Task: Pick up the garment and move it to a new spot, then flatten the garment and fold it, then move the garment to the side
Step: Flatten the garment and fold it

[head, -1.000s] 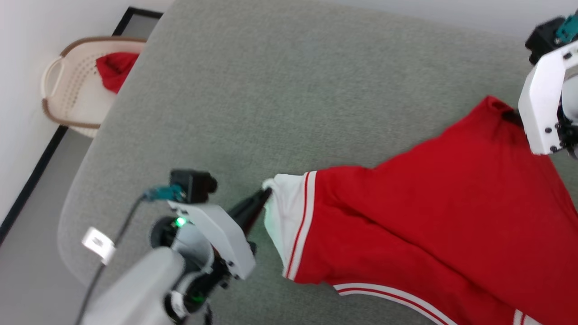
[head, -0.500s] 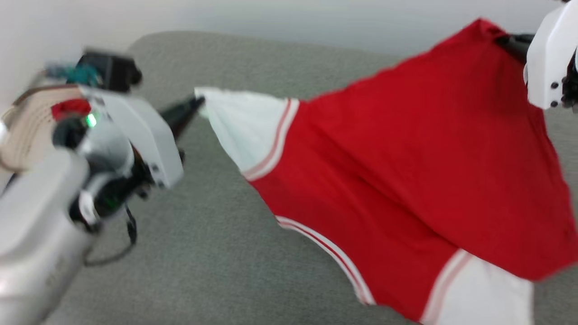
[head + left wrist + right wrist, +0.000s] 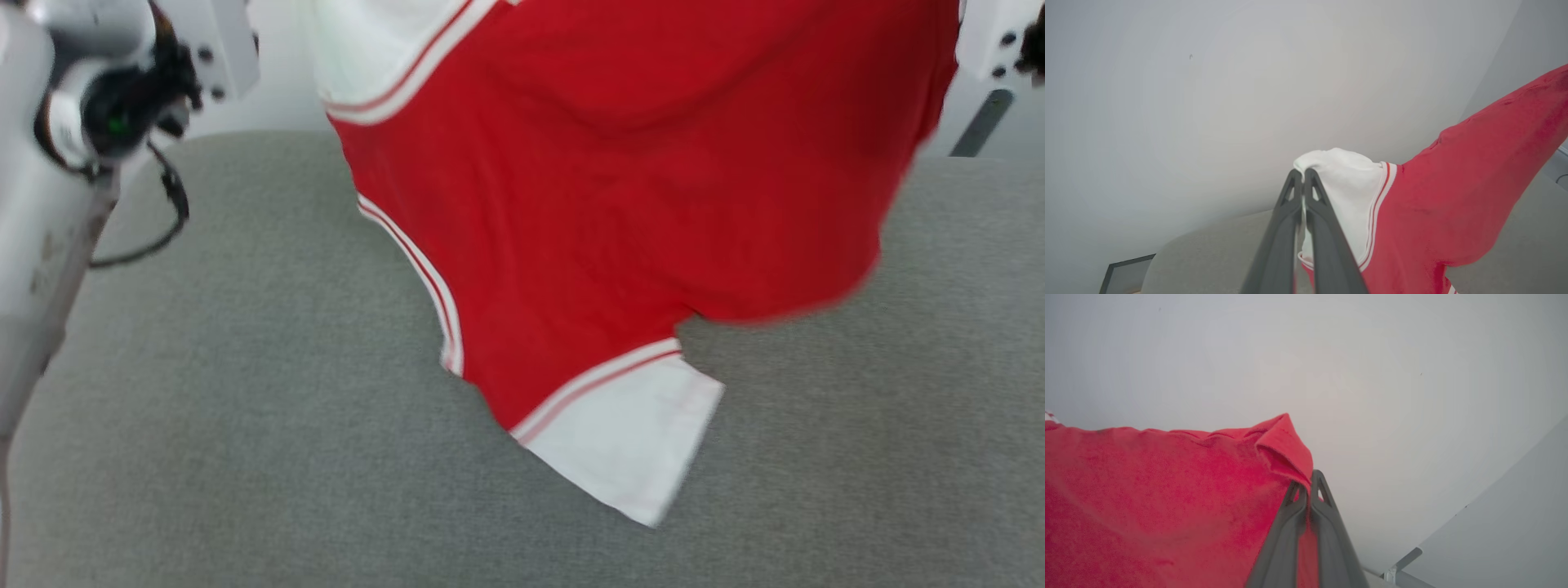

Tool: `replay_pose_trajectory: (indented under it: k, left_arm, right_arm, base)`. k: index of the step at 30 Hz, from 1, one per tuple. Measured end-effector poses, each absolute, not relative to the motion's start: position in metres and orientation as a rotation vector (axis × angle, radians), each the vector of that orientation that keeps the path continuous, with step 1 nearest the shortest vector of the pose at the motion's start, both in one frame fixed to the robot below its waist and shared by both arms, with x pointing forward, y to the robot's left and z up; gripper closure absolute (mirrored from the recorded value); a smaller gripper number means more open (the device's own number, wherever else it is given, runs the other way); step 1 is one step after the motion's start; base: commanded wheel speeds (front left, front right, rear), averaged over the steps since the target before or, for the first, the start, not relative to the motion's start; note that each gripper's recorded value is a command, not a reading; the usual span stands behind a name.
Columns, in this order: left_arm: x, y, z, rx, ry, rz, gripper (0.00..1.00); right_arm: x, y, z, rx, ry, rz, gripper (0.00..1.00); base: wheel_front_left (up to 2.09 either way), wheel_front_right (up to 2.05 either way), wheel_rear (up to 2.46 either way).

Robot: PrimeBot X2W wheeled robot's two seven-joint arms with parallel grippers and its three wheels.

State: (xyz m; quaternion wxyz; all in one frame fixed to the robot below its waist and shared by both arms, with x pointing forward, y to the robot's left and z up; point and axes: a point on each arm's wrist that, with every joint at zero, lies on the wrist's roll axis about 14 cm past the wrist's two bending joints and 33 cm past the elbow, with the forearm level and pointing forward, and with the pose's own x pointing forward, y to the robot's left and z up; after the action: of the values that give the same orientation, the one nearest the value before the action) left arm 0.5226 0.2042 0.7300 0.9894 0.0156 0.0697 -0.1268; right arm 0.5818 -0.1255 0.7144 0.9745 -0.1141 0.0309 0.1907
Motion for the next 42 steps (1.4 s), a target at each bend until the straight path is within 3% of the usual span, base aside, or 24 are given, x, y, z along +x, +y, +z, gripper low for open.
replay_pose_trajectory:
  k: [14,26,34,42]
  left_arm:
    - [0.536,0.184,0.846,0.11,-0.148,-0.214,1.0]
    - [0.533,0.179,0.896,0.11,-0.277,-0.205,1.0]
    - [0.549,0.175,0.906,0.106,-0.325,-0.211,1.0]
    - [0.588,0.174,0.917,0.135,-0.415,-0.204,1.0]
  right_arm:
    - [0.56,-0.148,0.79,-0.238,-0.181,0.27,1.0]
    - [0.551,-0.155,0.807,-0.233,-0.234,0.246,1.0]
    - [0.564,-0.159,0.82,-0.233,-0.291,0.244,1.0]
    - [0.603,-0.16,0.819,-0.241,-0.349,0.242,1.0]
  base:
    - [0.0,0.0,0.0]
    - [0.0,0.0,0.0]
    - [0.0,0.0,0.0]
    - [0.0,0.0,0.0]
